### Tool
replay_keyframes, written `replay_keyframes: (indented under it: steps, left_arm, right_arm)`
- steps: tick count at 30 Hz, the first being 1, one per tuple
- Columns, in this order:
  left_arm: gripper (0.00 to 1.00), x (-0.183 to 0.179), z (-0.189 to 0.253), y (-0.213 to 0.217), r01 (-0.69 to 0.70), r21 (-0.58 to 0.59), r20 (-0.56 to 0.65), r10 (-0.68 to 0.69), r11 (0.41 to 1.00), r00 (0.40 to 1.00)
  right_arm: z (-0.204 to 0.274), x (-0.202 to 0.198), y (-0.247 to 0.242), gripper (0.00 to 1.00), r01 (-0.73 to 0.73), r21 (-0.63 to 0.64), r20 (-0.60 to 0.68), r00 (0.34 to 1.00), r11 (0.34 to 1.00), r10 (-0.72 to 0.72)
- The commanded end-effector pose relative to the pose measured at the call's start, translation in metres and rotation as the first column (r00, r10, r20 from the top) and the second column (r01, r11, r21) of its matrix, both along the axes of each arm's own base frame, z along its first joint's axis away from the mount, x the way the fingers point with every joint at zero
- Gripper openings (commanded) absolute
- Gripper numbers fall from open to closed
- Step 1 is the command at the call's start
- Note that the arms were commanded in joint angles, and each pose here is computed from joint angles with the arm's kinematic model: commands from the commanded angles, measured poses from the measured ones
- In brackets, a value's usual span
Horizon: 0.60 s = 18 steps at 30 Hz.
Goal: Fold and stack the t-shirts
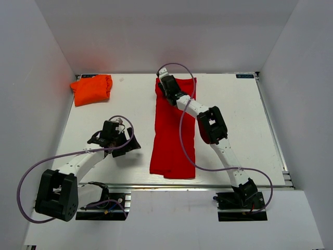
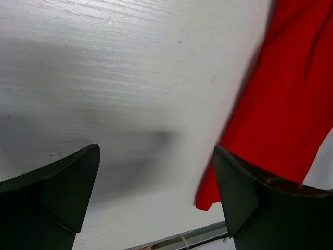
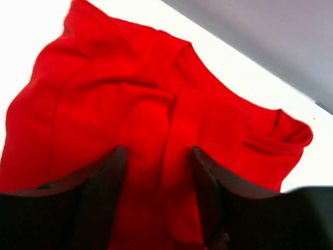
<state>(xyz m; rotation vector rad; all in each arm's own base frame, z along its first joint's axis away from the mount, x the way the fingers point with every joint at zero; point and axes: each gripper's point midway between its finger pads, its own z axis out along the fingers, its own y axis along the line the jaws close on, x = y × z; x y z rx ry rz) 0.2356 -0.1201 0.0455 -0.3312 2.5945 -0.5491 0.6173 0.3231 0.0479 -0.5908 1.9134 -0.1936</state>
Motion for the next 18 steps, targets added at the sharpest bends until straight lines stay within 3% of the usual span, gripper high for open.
replay_keyframes:
  steps: [1, 3, 5, 10, 12, 14, 15, 18]
  left_arm:
    - [1.0, 0.005, 0.004, -0.004, 0.02, -0.014, 0.027, -0.02, 1.0, 0.999]
    - [1.0, 0.001, -0.002, -0.003, 0.02, -0.009, 0.008, -0.02, 1.0, 1.0]
    - [1.0, 0.003, -0.001, -0.004, 0.02, -0.011, 0.017, -0.02, 1.0, 1.0]
    - [1.0, 0.005, -0.003, -0.006, 0.025, -0.019, 0.015, -0.025, 1.0, 1.0]
    - [1.0, 0.004, -0.005, -0.006, 0.025, -0.016, 0.005, -0.025, 1.0, 1.0]
    - [1.0, 0.004, -0.005, -0.006, 0.025, -0.016, 0.005, -0.025, 1.0, 1.0]
    - [1.0, 0.004, -0.005, -0.006, 0.025, -0.016, 0.005, -0.025, 1.0, 1.0]
    - [1.0, 0.004, -0.005, -0.006, 0.025, -0.016, 0.005, -0.025, 1.0, 1.0]
  right_arm:
    - [0.061, 0.023, -0.008, 0.51, 0.06, 0.037, 0.17, 0.983, 0.998, -0.065]
    - [0.067, 0.026, -0.017, 0.41, 0.112, 0.044, 0.199, 0.973, 0.993, -0.119]
    - [0.069, 0.027, -0.022, 0.21, 0.138, 0.052, 0.208, 0.967, 0.989, -0.146]
    - [0.077, 0.024, -0.036, 0.17, 0.186, 0.048, 0.231, 0.954, 0.981, -0.192]
    - [0.074, 0.024, -0.038, 0.19, 0.174, 0.041, 0.213, 0.96, 0.984, -0.179]
    - [0.072, 0.022, -0.031, 0.37, 0.127, 0.065, 0.174, 0.975, 0.99, -0.136]
    - [0.068, 0.02, -0.026, 0.37, 0.106, 0.07, 0.159, 0.98, 0.992, -0.116]
    - [0.065, 0.01, -0.01, 0.5, 0.014, 0.091, 0.112, 0.993, 0.996, -0.024]
